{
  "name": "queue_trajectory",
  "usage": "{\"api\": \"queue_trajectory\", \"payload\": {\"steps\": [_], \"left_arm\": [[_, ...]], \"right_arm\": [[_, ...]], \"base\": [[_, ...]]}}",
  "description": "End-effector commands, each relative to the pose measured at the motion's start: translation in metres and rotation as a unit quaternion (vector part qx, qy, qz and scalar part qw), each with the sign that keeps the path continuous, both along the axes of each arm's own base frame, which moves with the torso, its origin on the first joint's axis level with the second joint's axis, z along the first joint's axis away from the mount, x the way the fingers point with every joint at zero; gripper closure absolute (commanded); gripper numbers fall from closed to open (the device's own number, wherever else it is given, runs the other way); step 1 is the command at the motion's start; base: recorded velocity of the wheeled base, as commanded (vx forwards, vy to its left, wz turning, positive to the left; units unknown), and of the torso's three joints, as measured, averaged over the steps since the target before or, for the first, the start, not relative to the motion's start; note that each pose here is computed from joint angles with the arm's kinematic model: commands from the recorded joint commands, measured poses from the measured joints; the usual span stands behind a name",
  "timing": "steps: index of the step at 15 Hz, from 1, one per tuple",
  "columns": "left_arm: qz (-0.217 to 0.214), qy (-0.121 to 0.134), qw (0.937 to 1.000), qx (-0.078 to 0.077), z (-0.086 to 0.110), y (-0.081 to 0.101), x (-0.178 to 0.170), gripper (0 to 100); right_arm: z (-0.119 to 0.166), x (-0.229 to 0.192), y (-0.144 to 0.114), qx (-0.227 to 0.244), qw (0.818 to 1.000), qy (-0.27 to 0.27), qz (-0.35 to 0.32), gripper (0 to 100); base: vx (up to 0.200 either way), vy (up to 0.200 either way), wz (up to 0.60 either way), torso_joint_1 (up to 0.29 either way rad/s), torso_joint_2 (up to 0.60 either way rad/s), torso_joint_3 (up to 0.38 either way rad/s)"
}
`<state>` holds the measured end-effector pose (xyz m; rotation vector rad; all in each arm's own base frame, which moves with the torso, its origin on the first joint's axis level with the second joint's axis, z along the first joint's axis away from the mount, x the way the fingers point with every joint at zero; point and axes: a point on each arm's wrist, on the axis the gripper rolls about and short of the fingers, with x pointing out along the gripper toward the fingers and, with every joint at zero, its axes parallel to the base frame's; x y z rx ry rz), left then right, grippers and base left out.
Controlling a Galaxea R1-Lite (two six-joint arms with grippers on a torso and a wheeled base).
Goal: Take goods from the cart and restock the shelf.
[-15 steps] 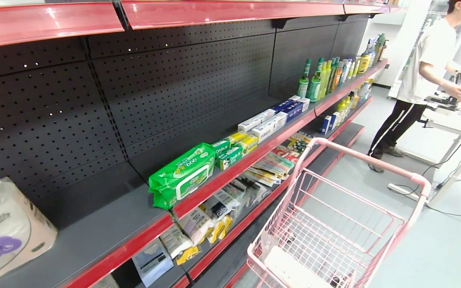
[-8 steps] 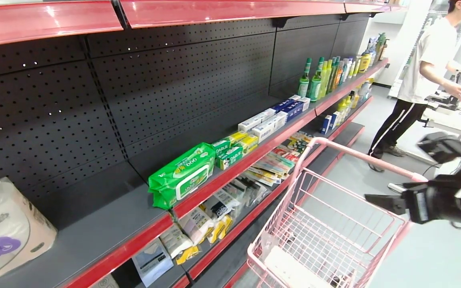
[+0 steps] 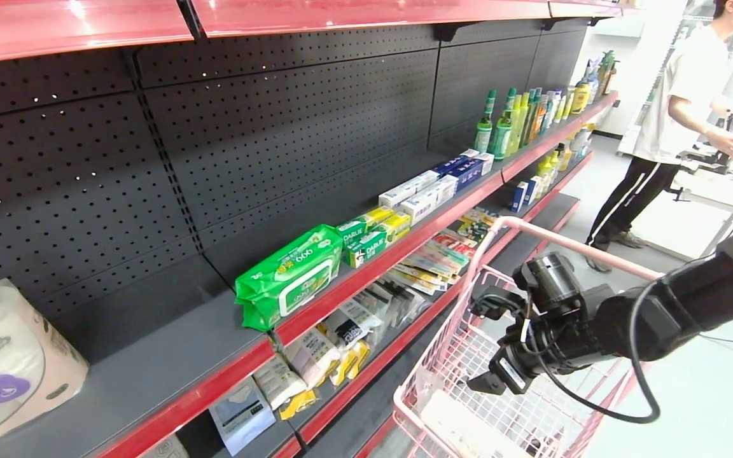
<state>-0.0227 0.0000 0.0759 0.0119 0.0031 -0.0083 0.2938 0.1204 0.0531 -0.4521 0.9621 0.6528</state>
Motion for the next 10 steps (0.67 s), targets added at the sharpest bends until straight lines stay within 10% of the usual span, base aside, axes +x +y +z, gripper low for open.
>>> {"api": "queue_trajectory", "payload": {"steps": [1,10], "left_arm": [[0.000,0.000,1.0000,0.000,0.000,0.000,0.000,0],[0.001,0.000,1.0000,-0.001,0.000,0.000,0.000,0]], "right_arm": [[-0.023,0.007,0.011,-0.011,0.999,0.027,0.013,0],[-0.024,-0.003,0.030,-0.015,0.999,0.029,0.043,0]], "base": [[0.000,0.000,0.00,-0.080,0.18,0.095],[0.000,0.000,0.00,-0.090,0.20,0.111]]}}
